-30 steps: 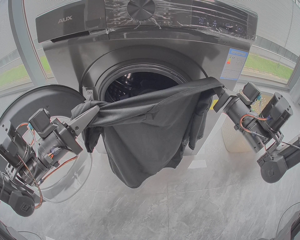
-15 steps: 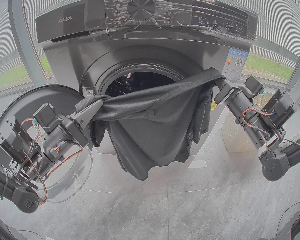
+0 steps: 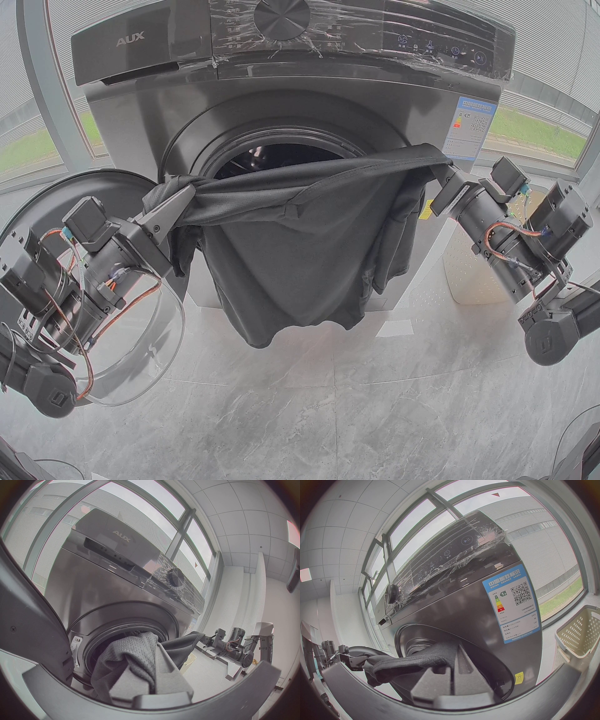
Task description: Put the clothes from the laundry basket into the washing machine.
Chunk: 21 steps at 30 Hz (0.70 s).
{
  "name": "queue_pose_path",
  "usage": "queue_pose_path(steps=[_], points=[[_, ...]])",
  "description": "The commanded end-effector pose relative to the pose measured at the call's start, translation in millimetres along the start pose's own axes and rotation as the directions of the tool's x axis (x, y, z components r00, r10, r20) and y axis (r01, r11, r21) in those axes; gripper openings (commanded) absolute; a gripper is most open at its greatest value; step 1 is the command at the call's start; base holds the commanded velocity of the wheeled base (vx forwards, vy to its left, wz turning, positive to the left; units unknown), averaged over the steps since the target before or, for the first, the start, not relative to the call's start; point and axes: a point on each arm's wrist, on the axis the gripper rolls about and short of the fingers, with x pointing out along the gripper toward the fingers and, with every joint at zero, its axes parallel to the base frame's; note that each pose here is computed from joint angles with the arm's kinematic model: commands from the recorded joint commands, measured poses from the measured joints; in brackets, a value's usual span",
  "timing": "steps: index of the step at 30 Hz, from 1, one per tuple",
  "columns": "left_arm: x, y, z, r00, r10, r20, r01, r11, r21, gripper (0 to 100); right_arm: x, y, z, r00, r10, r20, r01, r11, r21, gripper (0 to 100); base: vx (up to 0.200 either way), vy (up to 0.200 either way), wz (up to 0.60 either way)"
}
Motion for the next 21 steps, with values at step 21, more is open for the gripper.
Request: queue_pose_path(steps=[21], points=[[27.1,-38.1,-40.2,0.986,-0.146,-0.085,0.147,0.989,0.015,0,-38.4,17.4,-68.8,0.956,0.045,-0.290,-0.046,0.999,0.004,0,0.000,0.000,0.00]])
